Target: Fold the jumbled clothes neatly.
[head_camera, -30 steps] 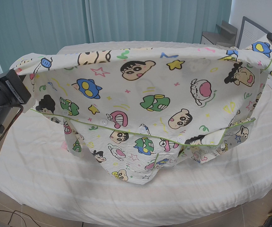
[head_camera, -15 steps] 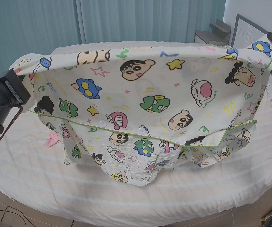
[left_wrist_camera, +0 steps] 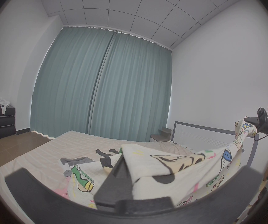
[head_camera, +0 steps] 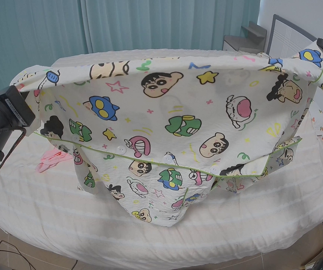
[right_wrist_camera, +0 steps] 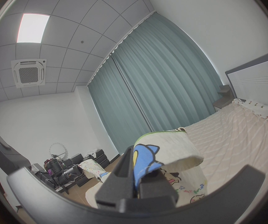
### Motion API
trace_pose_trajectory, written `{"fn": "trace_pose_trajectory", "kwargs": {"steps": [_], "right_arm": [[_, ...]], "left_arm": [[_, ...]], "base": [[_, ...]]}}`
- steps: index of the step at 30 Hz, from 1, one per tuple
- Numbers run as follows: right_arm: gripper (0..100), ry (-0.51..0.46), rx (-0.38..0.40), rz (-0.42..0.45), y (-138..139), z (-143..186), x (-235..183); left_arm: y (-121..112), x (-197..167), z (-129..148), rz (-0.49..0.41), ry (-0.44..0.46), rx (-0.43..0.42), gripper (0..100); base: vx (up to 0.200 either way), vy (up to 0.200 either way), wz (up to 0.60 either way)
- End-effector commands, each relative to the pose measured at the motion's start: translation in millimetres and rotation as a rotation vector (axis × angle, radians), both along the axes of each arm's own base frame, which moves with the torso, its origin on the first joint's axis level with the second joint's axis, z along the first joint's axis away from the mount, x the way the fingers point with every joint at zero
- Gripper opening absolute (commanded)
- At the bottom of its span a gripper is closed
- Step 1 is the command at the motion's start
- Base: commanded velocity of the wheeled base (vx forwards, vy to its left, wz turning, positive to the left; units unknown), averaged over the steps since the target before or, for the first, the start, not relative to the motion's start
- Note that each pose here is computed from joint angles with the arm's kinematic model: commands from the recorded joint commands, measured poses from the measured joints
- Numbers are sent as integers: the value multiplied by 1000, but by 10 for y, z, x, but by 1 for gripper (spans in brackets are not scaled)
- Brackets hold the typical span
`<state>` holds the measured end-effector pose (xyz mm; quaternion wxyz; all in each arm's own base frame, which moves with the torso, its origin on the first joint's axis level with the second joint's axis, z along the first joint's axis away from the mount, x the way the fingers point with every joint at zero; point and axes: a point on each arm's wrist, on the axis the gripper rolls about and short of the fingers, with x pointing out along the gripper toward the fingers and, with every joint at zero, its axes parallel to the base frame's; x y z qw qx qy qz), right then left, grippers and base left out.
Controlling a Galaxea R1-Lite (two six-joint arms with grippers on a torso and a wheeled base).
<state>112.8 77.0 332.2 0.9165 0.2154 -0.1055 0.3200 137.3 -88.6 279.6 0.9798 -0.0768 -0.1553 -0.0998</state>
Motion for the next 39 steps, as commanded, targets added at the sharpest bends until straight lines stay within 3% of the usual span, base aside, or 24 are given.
{"fn": "trace_pose_trajectory", "kwargs": {"steps": [1,12,24,39], "right_arm": [[0,1,-1,0,5,-2,6],[0,-4,0,-8,-14,4,0],[0,-5,3,-12,-23,8,-6],[0,-32,18,-13,-78,50,-88]], "left_arm": [[3,-2,0,2,-1,0,0],[3,-2,-5,0,0,1,0],[1,-4,-83,-1,23,17,0],[31,-64,-87,-7,16,11,0]], "base": [[0,-200,0],[0,-200,0],[0,0,0],[-200,0,0]]}}
